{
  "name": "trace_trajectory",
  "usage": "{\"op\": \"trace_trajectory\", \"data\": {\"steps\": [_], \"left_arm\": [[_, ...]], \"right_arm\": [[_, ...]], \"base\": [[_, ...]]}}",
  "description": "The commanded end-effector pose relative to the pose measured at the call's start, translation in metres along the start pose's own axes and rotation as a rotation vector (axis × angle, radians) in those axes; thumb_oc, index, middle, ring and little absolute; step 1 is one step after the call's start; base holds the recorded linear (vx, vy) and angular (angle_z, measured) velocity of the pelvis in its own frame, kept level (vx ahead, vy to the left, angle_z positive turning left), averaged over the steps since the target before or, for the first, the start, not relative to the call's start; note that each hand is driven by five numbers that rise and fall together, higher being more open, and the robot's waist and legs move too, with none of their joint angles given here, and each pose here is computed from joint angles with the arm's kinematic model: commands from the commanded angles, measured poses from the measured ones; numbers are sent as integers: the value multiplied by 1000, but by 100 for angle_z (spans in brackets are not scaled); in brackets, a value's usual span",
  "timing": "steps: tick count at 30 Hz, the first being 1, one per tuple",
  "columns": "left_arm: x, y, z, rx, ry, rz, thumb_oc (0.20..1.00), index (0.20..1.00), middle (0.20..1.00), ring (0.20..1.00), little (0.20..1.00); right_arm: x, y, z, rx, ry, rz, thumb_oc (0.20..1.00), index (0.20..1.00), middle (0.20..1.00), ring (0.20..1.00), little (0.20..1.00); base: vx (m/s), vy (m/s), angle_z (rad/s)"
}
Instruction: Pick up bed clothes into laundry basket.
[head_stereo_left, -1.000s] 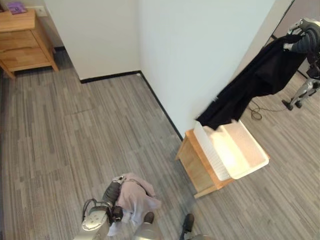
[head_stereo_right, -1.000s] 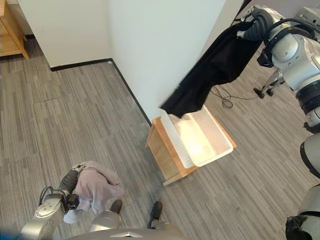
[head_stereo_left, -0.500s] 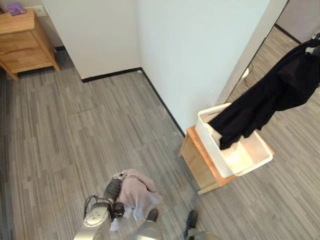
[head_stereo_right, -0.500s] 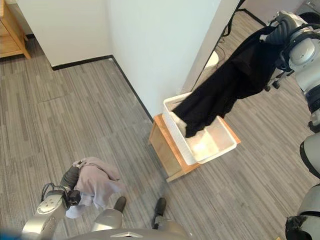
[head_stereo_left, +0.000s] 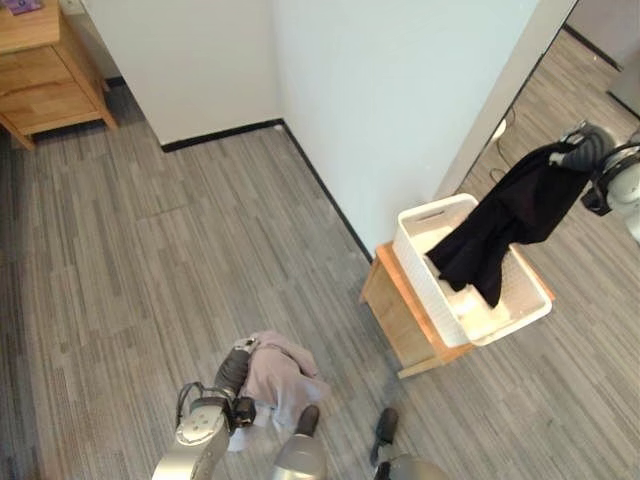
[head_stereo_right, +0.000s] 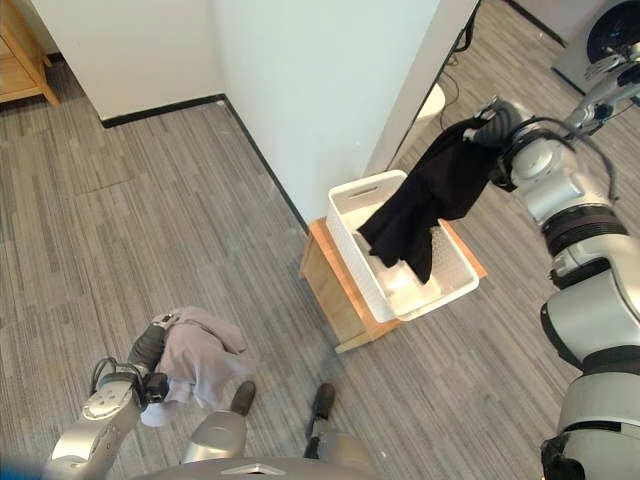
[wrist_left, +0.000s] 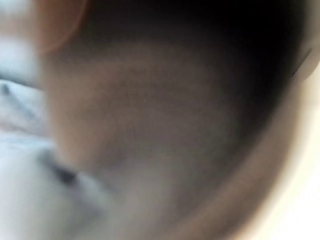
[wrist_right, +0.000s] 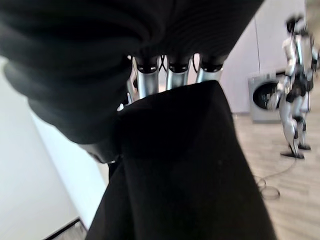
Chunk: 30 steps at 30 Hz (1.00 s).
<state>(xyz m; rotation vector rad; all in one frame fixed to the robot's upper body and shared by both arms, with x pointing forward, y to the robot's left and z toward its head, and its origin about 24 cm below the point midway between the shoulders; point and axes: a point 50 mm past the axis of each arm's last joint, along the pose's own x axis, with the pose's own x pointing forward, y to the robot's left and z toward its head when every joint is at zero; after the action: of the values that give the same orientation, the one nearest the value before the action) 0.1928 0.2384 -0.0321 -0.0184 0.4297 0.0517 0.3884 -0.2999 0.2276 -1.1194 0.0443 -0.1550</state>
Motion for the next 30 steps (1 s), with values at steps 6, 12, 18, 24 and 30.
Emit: {"op": "trace_trajectory", "data": {"steps": [6, 12, 18, 24, 30], "left_arm": [[7, -2, 36, -15, -178, -17, 200, 200, 200, 200, 200], [9, -8, 37, -11, -183, -39, 200, 200, 200, 200, 200], [10, -9, 37, -1, -175, -52, 200, 200, 200, 200, 200], [10, -4, 40, -11, -188, -15, 200, 200, 200, 200, 200], [9, 1, 39, -22, -187, 9, 200, 200, 200, 200, 200]], "right_arm": [[1, -19, 2, -6, 9, -79, 200, 200, 200, 200, 200], [0, 9, -15, 10, 75, 2, 200, 200, 200, 200, 200], [-1, 21, -31, -34, 174, 73, 1000, 1000, 1000, 1000, 1000], [3, 12, -18, 23, 138, 21, 1000, 1000, 1000, 1000, 1000], [4, -12, -7, 50, 88, -47, 1000, 1000, 1000, 1000, 1000]], "base": [[0, 0, 0], [0, 0, 0], [0, 0, 0], [4, 2, -5], [-4, 3, -5]]}}
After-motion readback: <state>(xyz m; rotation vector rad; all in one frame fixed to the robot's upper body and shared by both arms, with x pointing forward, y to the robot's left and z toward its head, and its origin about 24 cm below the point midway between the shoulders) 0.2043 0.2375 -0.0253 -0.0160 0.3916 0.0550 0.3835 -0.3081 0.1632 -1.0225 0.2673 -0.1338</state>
